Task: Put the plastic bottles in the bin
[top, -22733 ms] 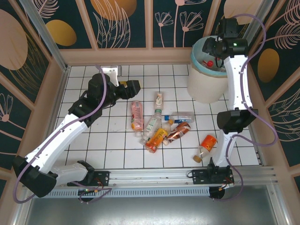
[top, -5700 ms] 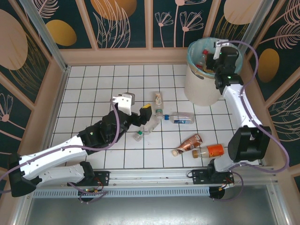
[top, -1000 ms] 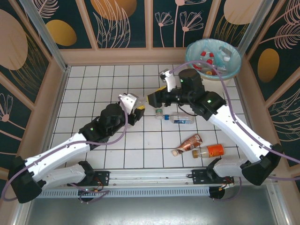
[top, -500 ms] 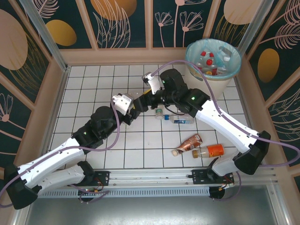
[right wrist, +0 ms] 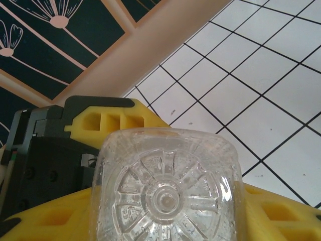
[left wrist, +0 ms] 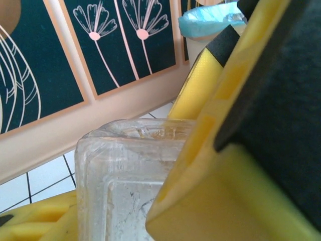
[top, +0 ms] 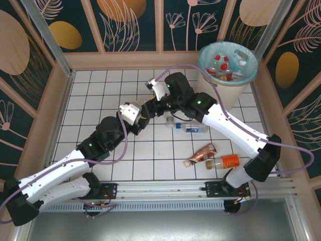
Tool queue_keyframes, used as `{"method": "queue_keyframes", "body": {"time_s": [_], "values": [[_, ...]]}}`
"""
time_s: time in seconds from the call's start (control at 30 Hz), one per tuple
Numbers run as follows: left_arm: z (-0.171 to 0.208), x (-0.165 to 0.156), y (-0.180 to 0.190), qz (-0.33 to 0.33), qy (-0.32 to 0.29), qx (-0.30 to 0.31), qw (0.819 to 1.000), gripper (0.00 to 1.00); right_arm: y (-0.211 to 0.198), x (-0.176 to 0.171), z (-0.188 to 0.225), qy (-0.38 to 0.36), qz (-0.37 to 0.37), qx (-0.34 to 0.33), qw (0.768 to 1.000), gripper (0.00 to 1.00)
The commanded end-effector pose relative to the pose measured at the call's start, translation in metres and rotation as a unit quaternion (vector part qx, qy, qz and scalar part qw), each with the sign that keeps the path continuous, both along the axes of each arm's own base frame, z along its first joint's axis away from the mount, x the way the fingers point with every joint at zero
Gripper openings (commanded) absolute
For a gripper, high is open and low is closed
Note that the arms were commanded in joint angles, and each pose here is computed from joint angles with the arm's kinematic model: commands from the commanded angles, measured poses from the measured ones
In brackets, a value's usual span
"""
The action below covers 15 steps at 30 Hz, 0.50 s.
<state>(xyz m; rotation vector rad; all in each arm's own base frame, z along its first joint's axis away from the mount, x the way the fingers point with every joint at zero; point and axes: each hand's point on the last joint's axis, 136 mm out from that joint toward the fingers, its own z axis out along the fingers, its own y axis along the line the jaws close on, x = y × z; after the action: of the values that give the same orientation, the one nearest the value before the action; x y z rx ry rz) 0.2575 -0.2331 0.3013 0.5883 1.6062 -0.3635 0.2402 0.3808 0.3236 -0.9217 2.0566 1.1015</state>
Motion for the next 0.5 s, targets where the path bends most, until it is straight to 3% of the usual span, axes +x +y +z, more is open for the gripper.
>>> {"method": "queue_keyframes", "body": {"time_s": [0.0, 0.47], "values": [[0.031, -0.003, 0.002, -0.001, -0.048, -0.043, 0.998, 0.66, 0.001, 0.004, 0.023, -0.021, -0.002, 0.021, 1.0, 0.49], [0.059, -0.005, 0.01, 0.009, -0.066, -0.074, 0.995, 0.95, -0.063, 0.042, 0.088, -0.099, -0.127, 0.044, 0.986, 0.38]]}}
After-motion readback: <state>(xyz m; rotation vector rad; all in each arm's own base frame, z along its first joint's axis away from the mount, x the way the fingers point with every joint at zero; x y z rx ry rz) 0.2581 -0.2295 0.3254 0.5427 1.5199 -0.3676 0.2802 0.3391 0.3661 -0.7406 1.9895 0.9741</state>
